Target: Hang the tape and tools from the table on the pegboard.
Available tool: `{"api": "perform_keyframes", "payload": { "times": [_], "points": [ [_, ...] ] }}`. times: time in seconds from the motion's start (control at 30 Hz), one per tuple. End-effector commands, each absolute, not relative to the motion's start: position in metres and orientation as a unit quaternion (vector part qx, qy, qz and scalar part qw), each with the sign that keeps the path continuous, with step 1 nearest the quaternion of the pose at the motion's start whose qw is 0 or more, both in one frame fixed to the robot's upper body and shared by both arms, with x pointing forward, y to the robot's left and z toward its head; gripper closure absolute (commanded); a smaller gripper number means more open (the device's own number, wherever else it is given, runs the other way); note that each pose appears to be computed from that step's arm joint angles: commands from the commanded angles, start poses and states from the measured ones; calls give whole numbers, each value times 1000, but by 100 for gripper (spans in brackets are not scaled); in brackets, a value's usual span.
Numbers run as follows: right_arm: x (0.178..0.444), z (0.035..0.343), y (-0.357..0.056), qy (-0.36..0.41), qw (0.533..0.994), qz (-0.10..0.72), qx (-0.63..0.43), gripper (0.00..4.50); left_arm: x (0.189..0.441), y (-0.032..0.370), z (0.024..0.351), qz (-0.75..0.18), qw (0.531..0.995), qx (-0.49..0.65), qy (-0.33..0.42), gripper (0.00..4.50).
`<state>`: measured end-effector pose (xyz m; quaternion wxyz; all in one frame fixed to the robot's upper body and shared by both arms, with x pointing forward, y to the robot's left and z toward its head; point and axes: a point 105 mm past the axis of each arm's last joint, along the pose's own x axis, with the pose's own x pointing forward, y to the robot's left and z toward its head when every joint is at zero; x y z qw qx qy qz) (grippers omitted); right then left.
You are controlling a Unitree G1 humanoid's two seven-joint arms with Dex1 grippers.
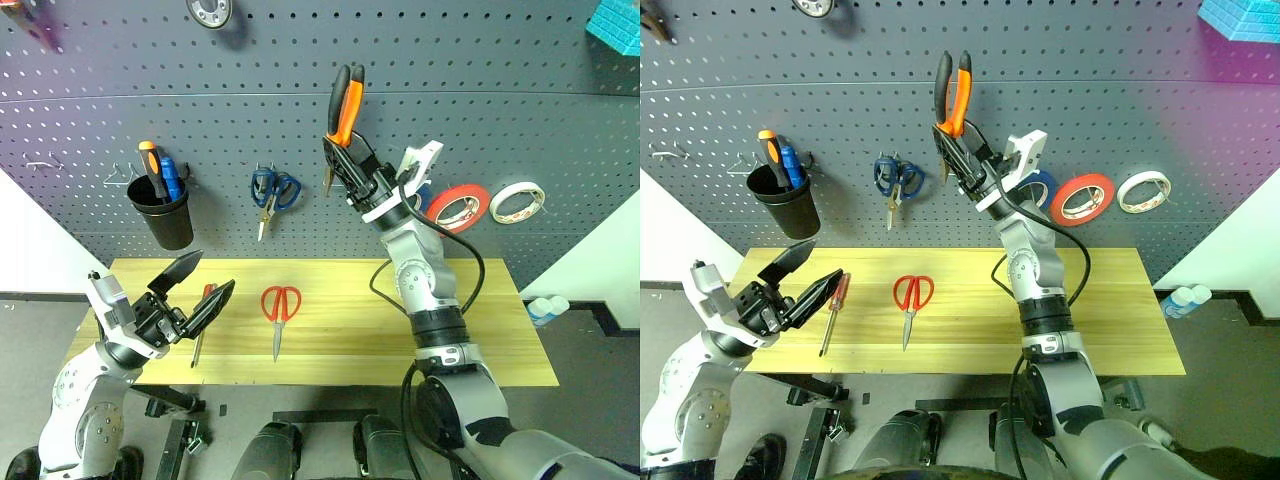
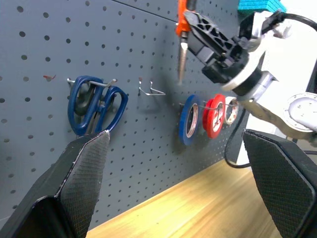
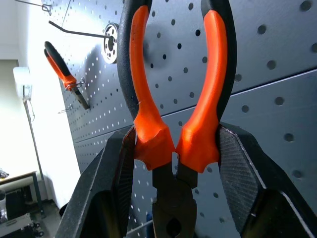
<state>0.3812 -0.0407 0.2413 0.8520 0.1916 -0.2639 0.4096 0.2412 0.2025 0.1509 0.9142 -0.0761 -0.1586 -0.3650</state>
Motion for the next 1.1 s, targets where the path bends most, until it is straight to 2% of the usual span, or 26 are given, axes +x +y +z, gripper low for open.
{"api": "perform_keyframes", "payload": {
  "times": [0.03, 0.53, 0.8, 1.1],
  "points": [
    [382, 270, -35, -314, 836, 410, 186, 241, 240, 200, 159, -366, 912, -67, -172, 0],
    [413, 263, -27, -313, 866, 362, 146, 241, 236, 191, 161, -369, 912, -71, -161, 0],
    [420, 267, -31, -318, 871, 347, 138, 241, 233, 189, 161, -367, 914, -74, -156, 0],
    [425, 250, -34, -309, 894, 311, 93, 241, 231, 188, 162, -365, 915, -76, -153, 0]
  ]
}}
